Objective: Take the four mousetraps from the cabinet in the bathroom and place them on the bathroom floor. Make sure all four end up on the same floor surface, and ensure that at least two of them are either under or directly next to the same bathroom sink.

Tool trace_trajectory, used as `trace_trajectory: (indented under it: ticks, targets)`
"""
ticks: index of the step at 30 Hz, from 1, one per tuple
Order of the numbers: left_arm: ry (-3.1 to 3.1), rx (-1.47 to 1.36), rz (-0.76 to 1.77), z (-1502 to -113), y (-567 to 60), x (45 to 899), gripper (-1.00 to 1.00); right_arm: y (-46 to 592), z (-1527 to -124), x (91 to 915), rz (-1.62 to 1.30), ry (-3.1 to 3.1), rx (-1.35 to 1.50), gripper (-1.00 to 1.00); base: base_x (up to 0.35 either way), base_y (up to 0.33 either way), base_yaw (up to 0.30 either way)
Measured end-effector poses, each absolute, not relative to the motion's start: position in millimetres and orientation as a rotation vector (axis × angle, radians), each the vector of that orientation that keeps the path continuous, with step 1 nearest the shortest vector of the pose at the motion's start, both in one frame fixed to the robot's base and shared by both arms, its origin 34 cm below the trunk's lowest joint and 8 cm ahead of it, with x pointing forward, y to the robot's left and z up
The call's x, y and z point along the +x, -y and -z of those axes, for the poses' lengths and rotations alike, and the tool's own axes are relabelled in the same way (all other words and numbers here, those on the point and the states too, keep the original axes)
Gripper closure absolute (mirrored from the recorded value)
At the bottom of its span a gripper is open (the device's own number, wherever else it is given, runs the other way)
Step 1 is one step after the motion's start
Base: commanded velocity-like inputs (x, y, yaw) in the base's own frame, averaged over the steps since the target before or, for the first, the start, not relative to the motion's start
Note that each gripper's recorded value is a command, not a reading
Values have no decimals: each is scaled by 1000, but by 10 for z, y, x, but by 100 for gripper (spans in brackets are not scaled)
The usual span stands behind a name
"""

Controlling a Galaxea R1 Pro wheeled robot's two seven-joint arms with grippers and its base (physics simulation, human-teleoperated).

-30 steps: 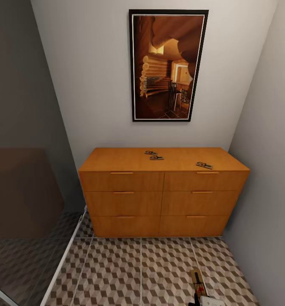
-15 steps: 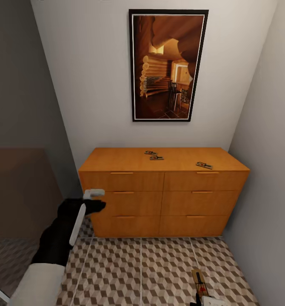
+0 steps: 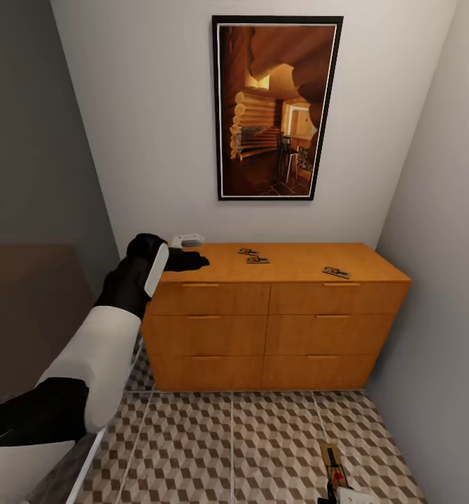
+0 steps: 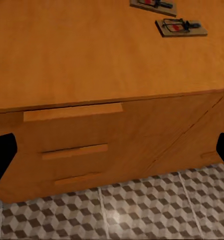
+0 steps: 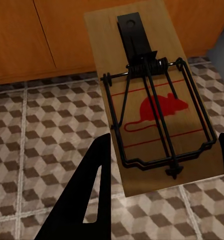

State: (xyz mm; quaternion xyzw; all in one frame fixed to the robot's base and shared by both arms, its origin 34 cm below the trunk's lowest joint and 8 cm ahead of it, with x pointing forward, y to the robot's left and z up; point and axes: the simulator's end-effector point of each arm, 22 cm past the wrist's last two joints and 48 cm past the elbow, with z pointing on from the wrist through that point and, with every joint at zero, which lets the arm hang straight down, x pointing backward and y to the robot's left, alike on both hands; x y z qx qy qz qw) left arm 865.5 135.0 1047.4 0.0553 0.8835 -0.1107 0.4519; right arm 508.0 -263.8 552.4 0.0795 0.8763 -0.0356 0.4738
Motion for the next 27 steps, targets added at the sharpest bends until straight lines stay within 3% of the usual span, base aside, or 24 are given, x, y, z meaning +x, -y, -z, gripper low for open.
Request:
trace_trajectory:
  ticks: [6,17,27]
  targets:
    - [-2176,335,288,-10432,-1371,8582,-100,2630,-5524,5081,85,-2144,193,100,0,0,0]
    - [-2047,923,569,-10659,-924,7771,-100,2618,-5520,5078,82,-2146,190,100,0,0,0]
    - [-2031,1070,554,-10593,-855,7540,-100,2628,-5524,5077,83,-2145,190,100,71,0,0]
